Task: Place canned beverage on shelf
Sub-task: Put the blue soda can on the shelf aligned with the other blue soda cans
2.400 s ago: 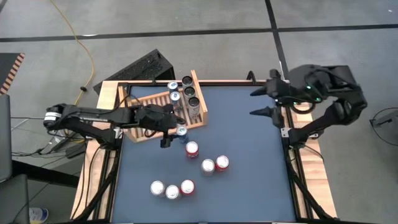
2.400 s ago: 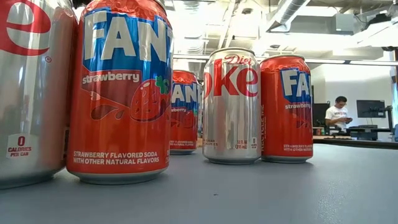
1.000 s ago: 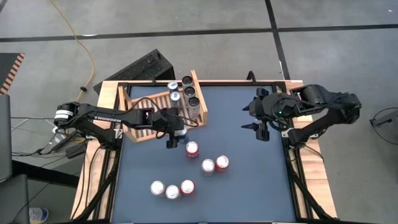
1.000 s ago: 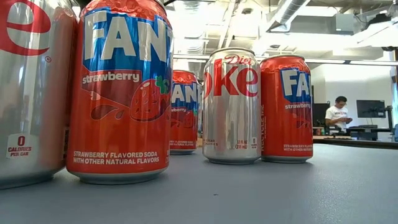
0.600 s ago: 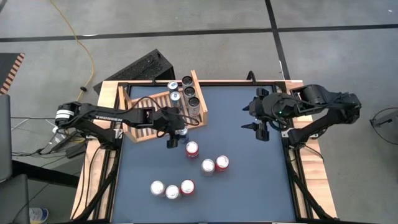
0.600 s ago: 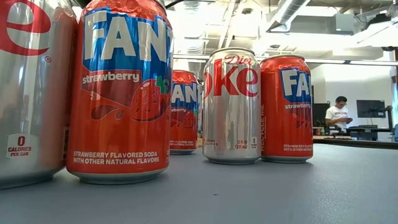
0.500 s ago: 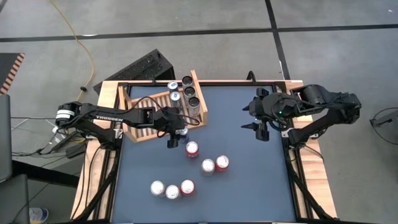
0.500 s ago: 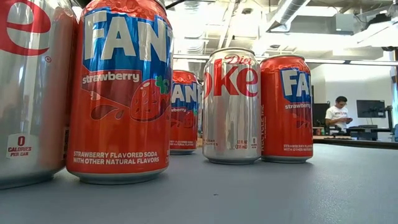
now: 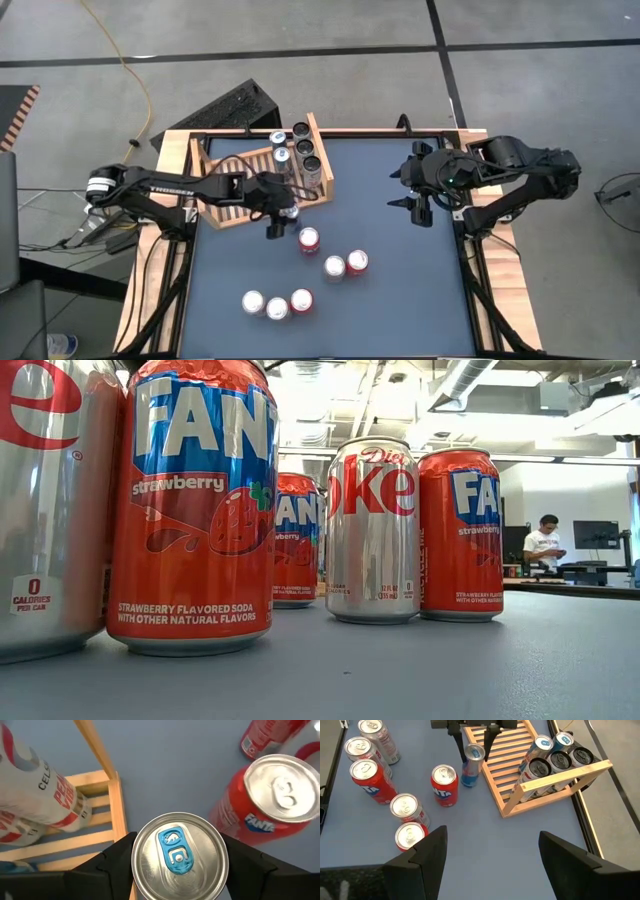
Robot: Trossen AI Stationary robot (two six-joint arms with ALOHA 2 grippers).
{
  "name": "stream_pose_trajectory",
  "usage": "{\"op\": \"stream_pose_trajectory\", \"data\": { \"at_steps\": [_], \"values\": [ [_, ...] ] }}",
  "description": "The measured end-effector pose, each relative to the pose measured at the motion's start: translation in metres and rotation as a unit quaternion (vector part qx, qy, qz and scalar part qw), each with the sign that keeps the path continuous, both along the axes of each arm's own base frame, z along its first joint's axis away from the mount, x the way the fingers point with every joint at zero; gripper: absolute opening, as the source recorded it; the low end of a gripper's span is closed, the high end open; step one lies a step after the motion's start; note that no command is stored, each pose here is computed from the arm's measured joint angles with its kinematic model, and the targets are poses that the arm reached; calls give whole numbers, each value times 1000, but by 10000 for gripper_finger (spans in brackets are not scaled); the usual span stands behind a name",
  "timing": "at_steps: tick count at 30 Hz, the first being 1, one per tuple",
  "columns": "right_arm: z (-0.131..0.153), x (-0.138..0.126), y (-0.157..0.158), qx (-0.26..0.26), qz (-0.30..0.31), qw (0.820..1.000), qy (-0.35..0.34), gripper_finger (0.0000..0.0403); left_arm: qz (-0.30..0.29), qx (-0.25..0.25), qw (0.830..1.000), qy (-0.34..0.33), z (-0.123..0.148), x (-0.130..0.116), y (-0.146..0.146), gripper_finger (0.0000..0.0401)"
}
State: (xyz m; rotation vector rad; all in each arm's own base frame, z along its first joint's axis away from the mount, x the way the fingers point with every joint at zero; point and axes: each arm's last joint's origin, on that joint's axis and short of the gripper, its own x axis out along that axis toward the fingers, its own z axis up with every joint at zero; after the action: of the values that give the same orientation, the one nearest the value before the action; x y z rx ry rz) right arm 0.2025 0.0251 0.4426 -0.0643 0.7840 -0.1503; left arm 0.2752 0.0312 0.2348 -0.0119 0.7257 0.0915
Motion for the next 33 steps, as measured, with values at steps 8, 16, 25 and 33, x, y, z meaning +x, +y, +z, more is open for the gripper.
{"op": "stream_pose_trajectory", "data": {
  "at_steps": [8, 16, 25, 33],
  "values": [
    [0, 0, 0, 0, 0, 1000, 0, 286, 22, 22, 998, -48, 25, -15, 0, 225],
    [-1, 0, 0, -13, 13, 1000, 3, 286, 47, 58, 995, -68, 38, -24, 2, 225],
    [-17, -9, -2, -50, 34, 998, 20, 286, 63, 66, 993, -74, 43, -27, 25, 226],
    [-26, -23, -16, -69, 12, 997, -39, 286, 74, 48, 993, -77, 48, -32, 45, 226]
  ]
}}
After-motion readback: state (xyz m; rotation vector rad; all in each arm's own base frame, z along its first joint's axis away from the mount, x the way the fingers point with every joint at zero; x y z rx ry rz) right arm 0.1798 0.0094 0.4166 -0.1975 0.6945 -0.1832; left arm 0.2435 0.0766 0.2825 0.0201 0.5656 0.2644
